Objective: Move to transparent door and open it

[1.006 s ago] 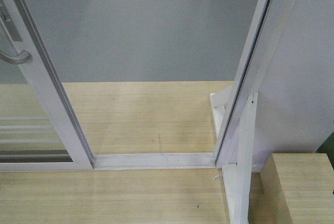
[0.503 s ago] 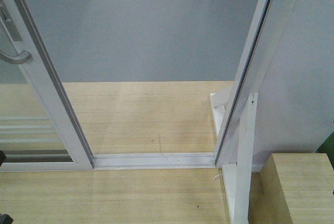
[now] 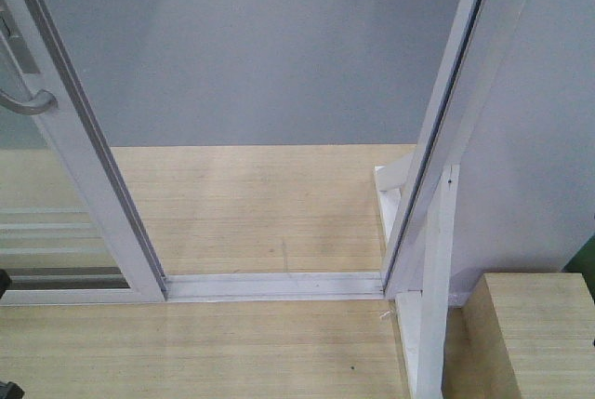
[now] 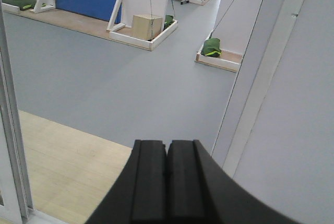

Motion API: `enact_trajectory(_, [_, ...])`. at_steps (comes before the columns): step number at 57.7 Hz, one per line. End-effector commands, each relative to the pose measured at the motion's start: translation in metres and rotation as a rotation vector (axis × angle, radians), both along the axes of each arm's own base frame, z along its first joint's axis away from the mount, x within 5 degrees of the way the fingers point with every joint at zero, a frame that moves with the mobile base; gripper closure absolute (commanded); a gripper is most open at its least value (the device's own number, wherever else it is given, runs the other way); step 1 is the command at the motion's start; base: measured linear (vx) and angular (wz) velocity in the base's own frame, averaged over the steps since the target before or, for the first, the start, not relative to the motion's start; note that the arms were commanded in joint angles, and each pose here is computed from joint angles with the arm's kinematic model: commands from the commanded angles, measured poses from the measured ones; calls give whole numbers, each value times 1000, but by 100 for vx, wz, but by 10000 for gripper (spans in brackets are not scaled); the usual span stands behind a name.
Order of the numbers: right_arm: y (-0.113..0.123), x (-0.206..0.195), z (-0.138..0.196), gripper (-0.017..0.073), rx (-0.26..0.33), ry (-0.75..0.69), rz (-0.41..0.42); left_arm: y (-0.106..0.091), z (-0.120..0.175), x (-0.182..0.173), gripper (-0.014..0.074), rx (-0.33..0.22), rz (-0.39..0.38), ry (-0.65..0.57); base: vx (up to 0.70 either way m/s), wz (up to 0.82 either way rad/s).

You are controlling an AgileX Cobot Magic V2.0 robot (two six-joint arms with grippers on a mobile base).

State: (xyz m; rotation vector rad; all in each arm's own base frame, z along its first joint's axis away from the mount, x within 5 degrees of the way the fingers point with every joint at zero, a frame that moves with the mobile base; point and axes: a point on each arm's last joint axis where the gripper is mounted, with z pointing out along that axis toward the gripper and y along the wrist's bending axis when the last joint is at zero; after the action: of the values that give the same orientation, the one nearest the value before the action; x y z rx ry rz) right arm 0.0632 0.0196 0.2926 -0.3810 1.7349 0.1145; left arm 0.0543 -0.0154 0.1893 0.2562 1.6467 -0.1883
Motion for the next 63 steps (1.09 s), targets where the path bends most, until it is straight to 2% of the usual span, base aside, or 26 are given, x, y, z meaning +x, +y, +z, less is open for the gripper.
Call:
enact_trajectory(1, [0, 1, 16, 564, 23, -100, -7, -1, 4, 1, 600, -27, -8, -65, 0, 0])
enact_trajectory(19, [0, 1, 17, 564, 21, -102, -8, -1, 4, 1, 600, -27, -8, -65, 0, 0])
enact_trajectory(25, [-1, 2, 7, 564, -19, -86, -13, -1, 4, 1, 600, -27, -8, -65, 0, 0])
enact_trajectory(30, [-1, 2, -21, 564, -1, -59, -13, -1, 4, 1, 600, -27, -8, -65, 0, 0])
enact_trajectory(36, [-2, -4, -62, 564, 68, -78, -20, -1, 4, 1, 600, -27, -8, -65, 0, 0])
enact_trajectory(44, [-4, -10, -101, 564, 127, -123, -24, -1, 4, 1, 600, -27, -8, -65, 0, 0])
enact_trajectory(46, [-4, -10, -103, 564, 142, -110, -25, -1, 4, 1, 600, -27, -8, -65, 0, 0])
enact_trajectory(63, [-4, -10, -104, 564, 126, -94, -26, -1, 4, 0, 600, -28, -8, -67, 0, 0])
